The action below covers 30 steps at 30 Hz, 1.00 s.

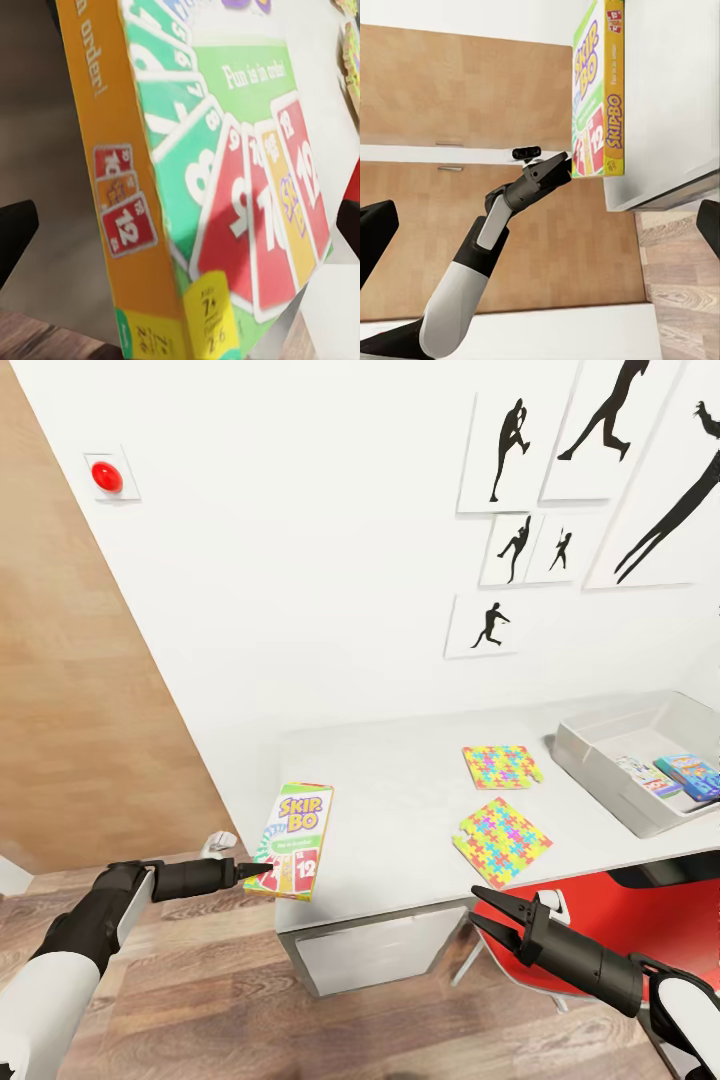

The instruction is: Put all the toys in the child's room - the three board games (two on the bed and one on the table), the two jigsaw puzzles on the table, and the tennis ball on the table - inside the toy box on the table in the child's room.

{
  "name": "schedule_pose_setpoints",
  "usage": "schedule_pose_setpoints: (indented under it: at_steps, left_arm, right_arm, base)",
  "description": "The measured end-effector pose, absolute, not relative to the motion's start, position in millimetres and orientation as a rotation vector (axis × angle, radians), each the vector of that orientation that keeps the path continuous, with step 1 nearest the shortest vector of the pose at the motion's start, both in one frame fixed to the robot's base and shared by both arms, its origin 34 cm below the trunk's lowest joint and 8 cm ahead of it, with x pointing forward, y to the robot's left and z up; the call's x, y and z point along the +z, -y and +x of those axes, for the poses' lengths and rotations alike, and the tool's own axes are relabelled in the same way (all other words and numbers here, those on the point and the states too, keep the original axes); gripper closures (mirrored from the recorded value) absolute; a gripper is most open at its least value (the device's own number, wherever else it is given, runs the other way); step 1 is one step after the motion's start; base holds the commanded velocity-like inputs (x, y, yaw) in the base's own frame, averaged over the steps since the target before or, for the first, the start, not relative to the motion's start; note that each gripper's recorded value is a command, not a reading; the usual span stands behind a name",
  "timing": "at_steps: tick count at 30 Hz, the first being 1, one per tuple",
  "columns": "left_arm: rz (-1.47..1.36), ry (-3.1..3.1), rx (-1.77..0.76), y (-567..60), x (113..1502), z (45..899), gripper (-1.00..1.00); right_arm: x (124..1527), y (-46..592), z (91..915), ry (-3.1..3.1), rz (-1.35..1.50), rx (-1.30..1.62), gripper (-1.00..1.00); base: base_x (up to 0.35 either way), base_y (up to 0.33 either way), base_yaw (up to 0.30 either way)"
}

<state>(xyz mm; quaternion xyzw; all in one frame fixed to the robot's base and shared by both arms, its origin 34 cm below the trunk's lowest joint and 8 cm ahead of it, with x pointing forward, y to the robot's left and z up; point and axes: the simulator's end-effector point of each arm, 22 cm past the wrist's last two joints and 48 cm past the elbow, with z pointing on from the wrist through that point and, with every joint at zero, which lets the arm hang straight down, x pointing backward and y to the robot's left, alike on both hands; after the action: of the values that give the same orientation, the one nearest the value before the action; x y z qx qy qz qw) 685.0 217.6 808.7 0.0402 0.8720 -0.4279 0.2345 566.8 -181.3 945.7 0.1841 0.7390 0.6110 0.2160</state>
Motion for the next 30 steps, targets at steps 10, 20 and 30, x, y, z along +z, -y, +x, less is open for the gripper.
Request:
schedule_pose_setpoints:
  at_steps: [10,20,30]
  left_arm:
    - [0.111,-2.390,-1.177,-217.4,809.5,685.2,-1.00]
    - [0.110,-2.390,-1.177,-217.4,809.5,685.2,-1.00]
    - [0.114,-2.389,-1.180,-216.8,809.9,685.0,1.00]
  right_arm:
    - [945.6,181.3,566.8,-2.048,0.510,1.693,-1.00]
    - [945.6,181.3,566.8,-2.048,0.510,1.693,-1.00]
    - [945.6,181.3,566.8,-2.048,0.510,1.693,-1.00]
  base:
    - [0.000,-0.016,0.000]
    - [0.000,-0.050,0.000]
    - [0.000,-0.006,0.000]
